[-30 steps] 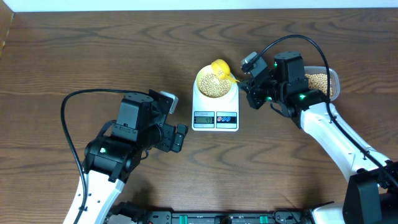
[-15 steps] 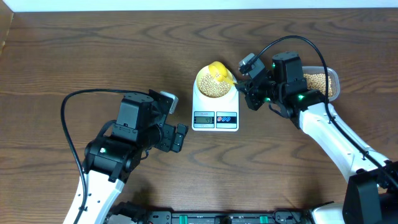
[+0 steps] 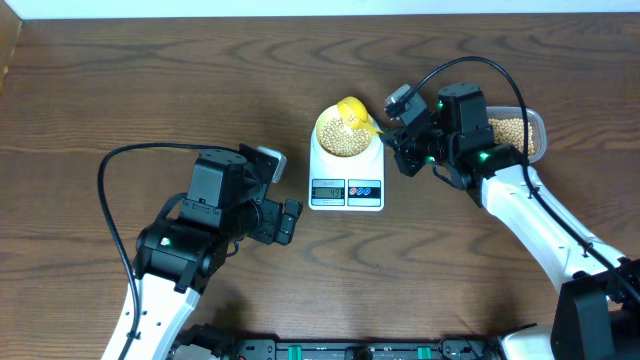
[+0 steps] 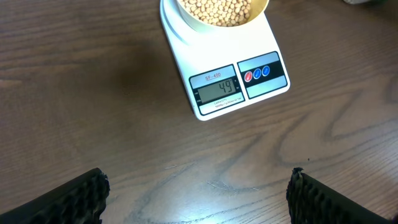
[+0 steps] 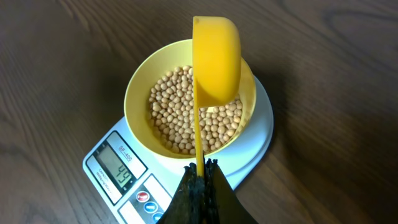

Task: Scoop item into bowl and weigh 50g on scale

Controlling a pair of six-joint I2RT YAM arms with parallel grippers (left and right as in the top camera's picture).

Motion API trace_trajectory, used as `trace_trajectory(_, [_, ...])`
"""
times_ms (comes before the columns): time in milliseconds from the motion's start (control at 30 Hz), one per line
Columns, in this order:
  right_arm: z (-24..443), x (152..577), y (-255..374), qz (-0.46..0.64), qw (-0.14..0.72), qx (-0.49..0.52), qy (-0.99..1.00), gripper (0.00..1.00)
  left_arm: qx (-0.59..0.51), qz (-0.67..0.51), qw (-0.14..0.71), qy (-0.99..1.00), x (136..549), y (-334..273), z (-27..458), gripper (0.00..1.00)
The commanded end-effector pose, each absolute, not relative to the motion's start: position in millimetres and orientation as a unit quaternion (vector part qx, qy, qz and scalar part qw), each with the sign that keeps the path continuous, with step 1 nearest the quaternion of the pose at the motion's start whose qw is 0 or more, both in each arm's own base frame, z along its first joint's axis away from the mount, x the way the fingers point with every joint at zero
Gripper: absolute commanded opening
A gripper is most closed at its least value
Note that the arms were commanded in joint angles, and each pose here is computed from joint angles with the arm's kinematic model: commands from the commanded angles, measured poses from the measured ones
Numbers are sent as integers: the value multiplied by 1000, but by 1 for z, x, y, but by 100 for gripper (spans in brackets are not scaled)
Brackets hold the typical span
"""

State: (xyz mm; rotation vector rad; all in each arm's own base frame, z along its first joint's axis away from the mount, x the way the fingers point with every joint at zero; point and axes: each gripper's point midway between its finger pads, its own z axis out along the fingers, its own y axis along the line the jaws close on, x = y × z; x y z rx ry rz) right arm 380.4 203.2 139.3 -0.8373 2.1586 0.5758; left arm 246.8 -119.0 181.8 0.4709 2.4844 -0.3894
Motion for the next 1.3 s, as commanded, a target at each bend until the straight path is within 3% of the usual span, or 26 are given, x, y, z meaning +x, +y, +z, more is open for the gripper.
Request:
trace_trajectory(0, [158, 375, 216, 250, 381, -346, 820, 1, 177, -141, 289, 930, 247, -118, 182, 94])
trace_trajectory(500, [157, 377, 215, 239, 383, -344, 823, 1, 177, -141, 289, 930, 247, -118, 182, 93])
trace_trajectory(633, [154, 389, 201, 192, 395, -333, 835, 1, 177, -141, 289, 930, 247, -118, 182, 94])
trace_trajectory(800, [161, 374, 219, 251, 386, -356, 813, 1, 177, -141, 289, 930, 247, -118, 182, 94])
trace_trajectory(933, [156, 384, 208, 213, 392, -342, 827, 1, 177, -141, 289, 930, 247, -118, 182, 93])
trace_trajectory(1267, [158, 380, 212, 237, 385, -333, 827, 1, 177, -141, 289, 930, 247, -118, 182, 94])
